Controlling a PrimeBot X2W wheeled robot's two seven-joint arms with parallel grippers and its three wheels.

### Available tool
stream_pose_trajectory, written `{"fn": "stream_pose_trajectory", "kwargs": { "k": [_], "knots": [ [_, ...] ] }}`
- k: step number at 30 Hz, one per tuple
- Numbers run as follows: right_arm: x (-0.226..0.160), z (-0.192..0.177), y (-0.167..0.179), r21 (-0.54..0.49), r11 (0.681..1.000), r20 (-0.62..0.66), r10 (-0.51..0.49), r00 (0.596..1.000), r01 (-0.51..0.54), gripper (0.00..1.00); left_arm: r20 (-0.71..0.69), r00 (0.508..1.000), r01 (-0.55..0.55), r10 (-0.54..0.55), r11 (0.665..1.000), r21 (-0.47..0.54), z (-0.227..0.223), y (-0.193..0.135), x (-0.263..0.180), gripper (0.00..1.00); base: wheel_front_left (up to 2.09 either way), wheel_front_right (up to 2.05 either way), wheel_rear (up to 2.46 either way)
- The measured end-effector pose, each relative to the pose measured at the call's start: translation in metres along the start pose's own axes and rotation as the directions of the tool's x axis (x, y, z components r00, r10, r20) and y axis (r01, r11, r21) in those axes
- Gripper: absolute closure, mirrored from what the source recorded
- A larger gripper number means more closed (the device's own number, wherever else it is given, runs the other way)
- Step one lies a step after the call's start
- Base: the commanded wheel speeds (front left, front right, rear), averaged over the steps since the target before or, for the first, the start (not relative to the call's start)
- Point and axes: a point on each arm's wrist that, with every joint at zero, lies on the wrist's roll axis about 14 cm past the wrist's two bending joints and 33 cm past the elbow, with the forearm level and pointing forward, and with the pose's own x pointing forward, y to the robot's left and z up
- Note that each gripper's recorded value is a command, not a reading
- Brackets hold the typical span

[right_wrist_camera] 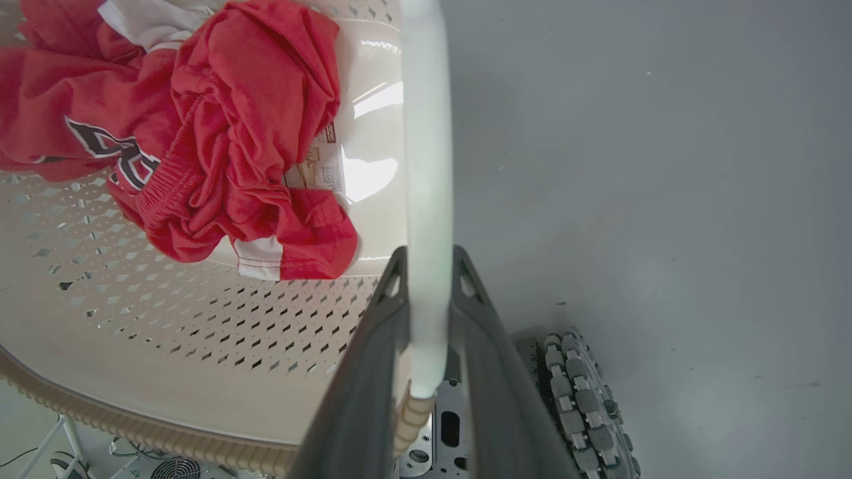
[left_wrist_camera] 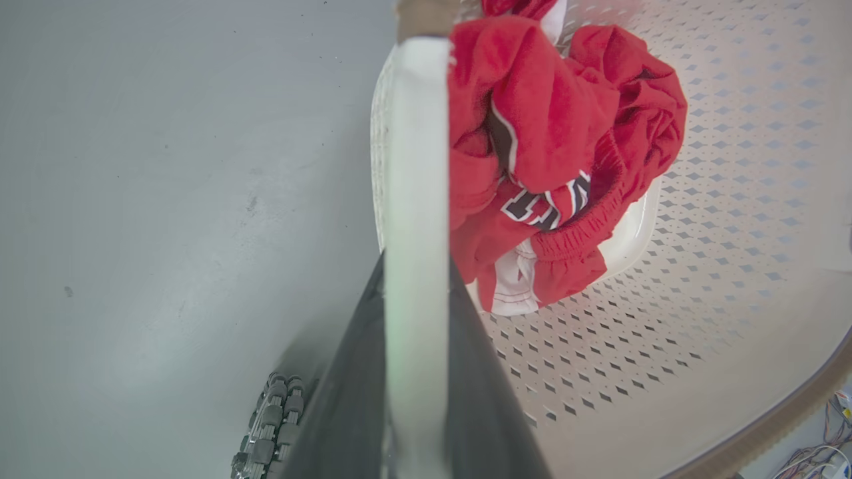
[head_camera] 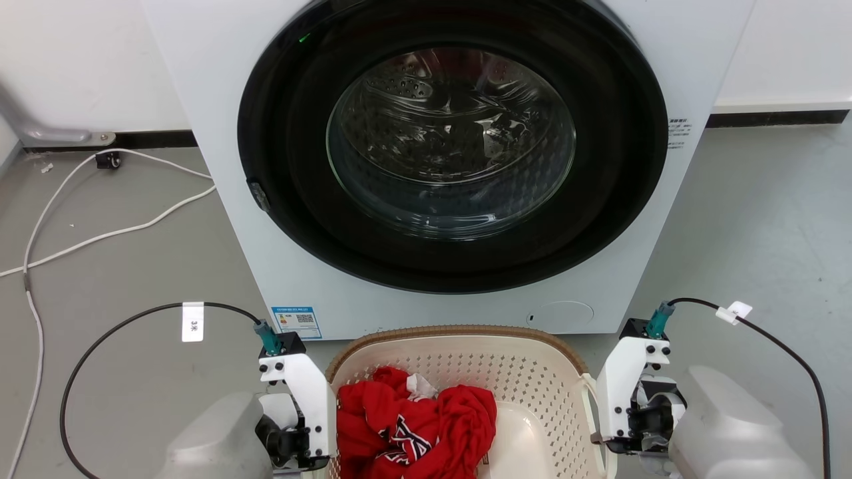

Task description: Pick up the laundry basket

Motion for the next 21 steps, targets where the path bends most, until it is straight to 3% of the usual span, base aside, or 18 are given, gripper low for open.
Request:
{"fn": "stream_pose_trajectory", "kwargs": {
  "k": [21],
  "knots": [
    [0.0004,-0.0005,-0.0016,0.015,1.0,-0.012,-0.002,1.0,0.002,1.0,-0.006,1.0,0.001,-0.001,1.0,-0.009,-0.003,0.0005,0.0031,1.0,0.0,0.0,0.0]
  ]
}}
